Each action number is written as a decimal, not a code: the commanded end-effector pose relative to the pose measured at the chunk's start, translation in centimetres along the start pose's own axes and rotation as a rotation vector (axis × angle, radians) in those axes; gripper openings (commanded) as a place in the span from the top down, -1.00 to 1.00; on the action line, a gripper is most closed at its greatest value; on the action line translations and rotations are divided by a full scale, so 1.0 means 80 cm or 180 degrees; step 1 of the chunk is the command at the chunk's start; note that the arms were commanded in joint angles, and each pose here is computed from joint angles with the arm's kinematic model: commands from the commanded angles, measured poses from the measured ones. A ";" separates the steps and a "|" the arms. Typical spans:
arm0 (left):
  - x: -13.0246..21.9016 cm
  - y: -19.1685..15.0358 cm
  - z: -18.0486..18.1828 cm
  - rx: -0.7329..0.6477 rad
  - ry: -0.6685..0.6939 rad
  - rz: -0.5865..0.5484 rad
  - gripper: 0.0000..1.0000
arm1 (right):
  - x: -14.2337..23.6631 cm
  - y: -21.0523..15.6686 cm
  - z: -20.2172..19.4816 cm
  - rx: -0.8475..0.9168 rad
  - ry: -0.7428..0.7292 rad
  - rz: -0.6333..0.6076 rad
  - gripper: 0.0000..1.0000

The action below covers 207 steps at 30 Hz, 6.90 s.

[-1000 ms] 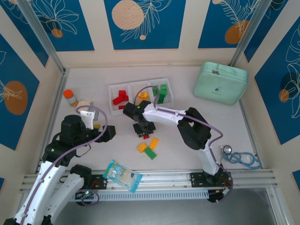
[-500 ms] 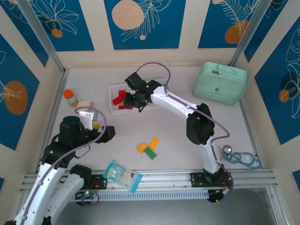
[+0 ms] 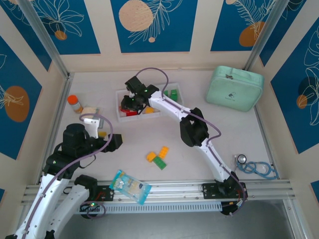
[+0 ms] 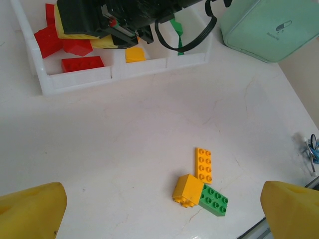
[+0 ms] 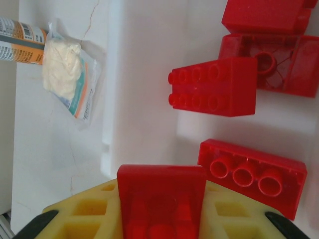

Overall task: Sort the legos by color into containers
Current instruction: Place the lego in the container, then pick up the lego from the bottom-center of the table, then place the lego in the container, then pick up the lego from the middle-left of the table.

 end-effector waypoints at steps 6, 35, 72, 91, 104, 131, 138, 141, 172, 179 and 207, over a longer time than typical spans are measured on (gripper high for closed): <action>0.001 0.001 -0.004 -0.0060 -0.0096 -0.0027 -0.99 | -0.007 0.009 0.001 -0.0027 0.0176 -0.0009 0.75; 0.003 0.000 -0.007 -0.0073 -0.0153 -0.0030 -0.99 | 0.112 0.002 0.060 0.0168 0.0075 -0.0092 -0.65; -0.005 -0.001 -0.004 -0.0030 -0.0117 0.0061 -0.99 | 0.114 -0.317 -0.084 -0.1529 -0.1990 0.0745 -0.43; -0.005 -0.001 -0.004 -0.0034 -0.0123 0.0057 -0.99 | 0.105 -0.358 -0.122 -0.1526 -0.2334 0.0829 0.33; -0.004 0.000 -0.003 -0.0035 -0.0094 0.0039 -0.99 | 0.143 -0.241 -0.084 -0.0778 -0.1893 0.0268 0.68; -0.002 0.002 0.005 -0.0027 0.0036 -0.0028 -0.99 | 0.097 0.039 -0.110 0.0620 -0.0387 -0.0709 0.60; -0.003 0.003 0.007 -0.0024 0.0073 -0.0034 -0.99 | 0.056 0.052 -0.127 0.0678 -0.0281 -0.0478 0.37; -0.006 0.002 0.008 -0.0011 0.0077 -0.0002 -0.99 | 0.053 0.051 -0.129 0.0682 -0.0307 -0.0438 0.18; -0.120 -0.124 -0.005 0.0178 0.0907 0.1481 -0.99 | 0.353 -0.294 -0.118 -0.0112 -0.0613 -0.0909 -0.98; -0.162 -0.144 -0.007 0.0623 0.1542 0.1041 -0.99 | 0.353 -0.327 -0.149 -0.0148 -0.0666 -0.0839 -0.98; -0.234 -0.212 -0.007 0.2015 0.2089 0.0173 -0.56 | 0.318 -0.346 -0.173 -0.0131 -0.0506 -0.0626 -0.98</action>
Point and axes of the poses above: each hand's point on the last joint's axis, 136 mm out from that joint toward the fingers, its own x axis back along the fingers, its own z axis along the line the jaws close on, y = z × x, the point moved 3 cm from there along x, back along the fingers, and after that the axes turned 15 degrees about x, right-handed, at the moved point
